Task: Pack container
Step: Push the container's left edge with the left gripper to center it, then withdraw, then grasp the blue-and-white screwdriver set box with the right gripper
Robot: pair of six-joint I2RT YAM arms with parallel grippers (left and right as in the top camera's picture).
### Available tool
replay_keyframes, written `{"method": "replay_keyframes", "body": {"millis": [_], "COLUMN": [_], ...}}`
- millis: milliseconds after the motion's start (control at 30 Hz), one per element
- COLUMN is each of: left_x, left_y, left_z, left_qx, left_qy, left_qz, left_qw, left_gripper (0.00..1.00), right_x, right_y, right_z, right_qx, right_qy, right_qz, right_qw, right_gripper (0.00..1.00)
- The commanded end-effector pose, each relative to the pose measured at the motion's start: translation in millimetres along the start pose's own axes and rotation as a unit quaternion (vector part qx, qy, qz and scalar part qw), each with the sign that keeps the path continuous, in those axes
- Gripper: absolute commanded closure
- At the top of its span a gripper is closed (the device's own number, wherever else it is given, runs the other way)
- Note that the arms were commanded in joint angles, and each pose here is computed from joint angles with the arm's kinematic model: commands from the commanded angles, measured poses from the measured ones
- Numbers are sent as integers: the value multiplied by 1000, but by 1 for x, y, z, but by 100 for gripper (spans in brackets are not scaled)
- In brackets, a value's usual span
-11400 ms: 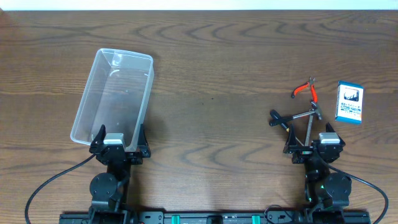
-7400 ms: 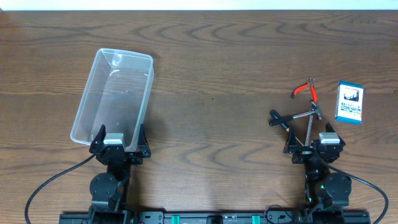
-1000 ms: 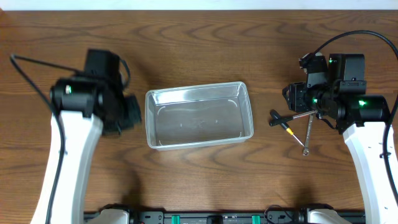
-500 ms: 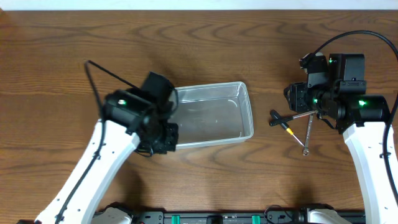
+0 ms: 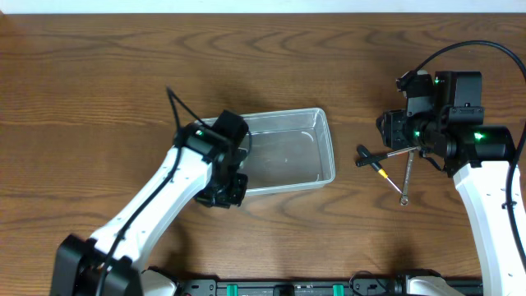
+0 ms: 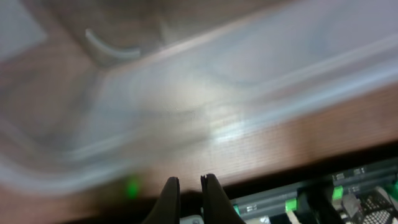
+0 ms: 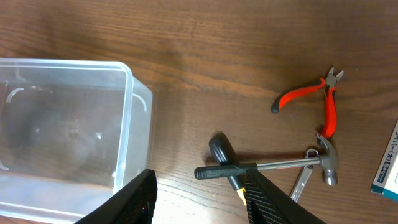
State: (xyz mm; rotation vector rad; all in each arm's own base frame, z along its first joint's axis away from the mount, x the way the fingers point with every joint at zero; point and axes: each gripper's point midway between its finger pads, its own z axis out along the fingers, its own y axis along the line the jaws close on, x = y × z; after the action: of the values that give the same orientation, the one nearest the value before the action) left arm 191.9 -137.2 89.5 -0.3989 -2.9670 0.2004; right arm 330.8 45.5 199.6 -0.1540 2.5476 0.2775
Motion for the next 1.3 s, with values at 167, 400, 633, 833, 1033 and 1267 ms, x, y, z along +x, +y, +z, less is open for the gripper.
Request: {"method": "replay_keyframes", "body": {"millis": [167,400,633,833,1033,1267], "left_x": [-23,-31,-10,-8,-10,-24], "left_y": [3,8,23,49,97,158], "left_z": [27,9,-67,-125,-165,-184], "left_qx": [-10,-33,-94,-122,-99,-103], "left_qy": [6,-20,-63,-182,-285,-336], "left_qz": [13,16,15,-55,-209,-307], "left_qw": [1000,999,993,974,930,884], "left_gripper": [94,94,58,2,2,2], "right_x": [-5,-5,-4,4,-16,-24], "right_y": [1,1,1,-50,-119,-203], "right_z": [-5,-5,-5,-15,-60,-74], "right_qx": [5,4,5,150,251,299], "right_qy": [-8,-8,-5,7,-16,7], "right_qz": [-11,-11,-14,48,161,253], "right_qw": [1000,1000,1000,987,954,920], "right_gripper": [51,50,48,28,1,1]}}
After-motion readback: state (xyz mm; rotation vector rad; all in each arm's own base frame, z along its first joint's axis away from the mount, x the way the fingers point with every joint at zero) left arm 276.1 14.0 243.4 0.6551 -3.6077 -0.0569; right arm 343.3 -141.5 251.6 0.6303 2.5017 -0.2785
